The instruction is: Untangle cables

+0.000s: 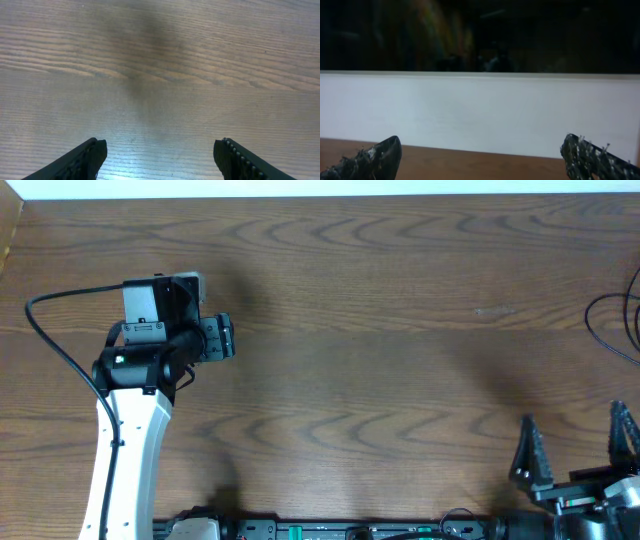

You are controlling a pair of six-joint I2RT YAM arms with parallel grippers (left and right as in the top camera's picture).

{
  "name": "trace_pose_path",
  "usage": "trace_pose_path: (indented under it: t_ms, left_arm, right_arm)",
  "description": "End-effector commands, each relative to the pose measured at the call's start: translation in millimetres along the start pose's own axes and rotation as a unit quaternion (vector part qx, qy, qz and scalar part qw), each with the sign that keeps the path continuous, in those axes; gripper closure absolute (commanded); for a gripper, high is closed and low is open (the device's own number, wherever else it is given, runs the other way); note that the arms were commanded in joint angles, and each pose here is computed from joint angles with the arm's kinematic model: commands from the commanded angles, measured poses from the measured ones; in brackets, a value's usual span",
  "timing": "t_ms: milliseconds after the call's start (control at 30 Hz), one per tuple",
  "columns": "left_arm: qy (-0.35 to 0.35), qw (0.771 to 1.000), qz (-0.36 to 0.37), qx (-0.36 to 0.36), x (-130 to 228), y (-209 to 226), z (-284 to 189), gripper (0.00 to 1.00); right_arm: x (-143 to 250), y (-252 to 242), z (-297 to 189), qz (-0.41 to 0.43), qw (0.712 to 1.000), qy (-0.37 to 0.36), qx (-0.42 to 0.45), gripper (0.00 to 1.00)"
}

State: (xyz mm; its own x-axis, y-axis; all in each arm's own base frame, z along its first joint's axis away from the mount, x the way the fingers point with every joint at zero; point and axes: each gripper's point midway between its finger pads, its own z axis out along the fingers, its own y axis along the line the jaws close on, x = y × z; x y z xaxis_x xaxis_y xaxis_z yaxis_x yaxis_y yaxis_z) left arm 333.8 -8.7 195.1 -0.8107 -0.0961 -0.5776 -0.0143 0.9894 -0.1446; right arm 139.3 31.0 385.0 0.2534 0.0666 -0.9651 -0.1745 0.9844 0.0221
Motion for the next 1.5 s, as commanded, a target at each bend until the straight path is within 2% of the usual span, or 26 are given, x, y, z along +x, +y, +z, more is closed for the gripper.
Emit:
trace_pose_path:
  t_ms: [0,233,367,467,533,600,633,800,1000,1167,1333,1467]
  left_arm:
    - [-0.001,1.0,0.015,0.005,-1,-2,0,0.26]
    - [-0.004,1.0,0.015,0.005,-2,-2,0,0.26]
    - [-0.002,1.0,0.015,0.005,-1,-2,0,0.26]
    - [0.001,1.0,0.014,0.005,0,-2,0,0.26]
    - [0.001,1.0,0.014,0.005,0,-2,0,0.26]
    - [0.002,1.0,0.014,0.005,1,-2,0,0.26]
    - [0.002,1.0,0.014,0.005,1,-2,0,0.26]
    - [0.002,1.0,0.014,0.005,1,-2,0,0.26]
    - [0.002,1.0,0.014,0.005,1,-2,0,0.26]
    - [0.002,1.0,0.014,0.005,1,-2,0,0.26]
    - [0.002,1.0,0.014,0.005,1,-2,0,0.26]
    - [-0.002,1.0,0.015,0.005,-1,-2,0,0.26]
  right_arm:
    - [-9,31,-6,-0.012,0.996,-0.011,-0.085,0.01]
    - [-15,22,11,-0.064,0.992,-0.083,-0.075,0.01]
    - [14,10,30,-0.029,0.99,-0.119,-0.073,0.01]
    - [32,8,31,-0.006,0.981,-0.176,-0.087,0.01]
    - [45,7,30,0.007,0.978,-0.188,-0.093,0.01]
    - [70,4,33,0.03,0.98,-0.17,-0.093,0.01]
    - [93,1,39,0.054,0.985,-0.135,-0.092,0.01]
    - [119,-4,46,0.05,0.992,-0.084,-0.079,0.01]
    - [181,-30,51,0.074,0.997,0.035,0.0,0.01]
    - [211,-56,46,0.102,0.988,0.086,0.08,0.01]
    - [242,-65,36,0.12,0.975,0.145,0.115,0.01]
    - [247,-68,34,0.12,0.972,0.156,0.125,0.01]
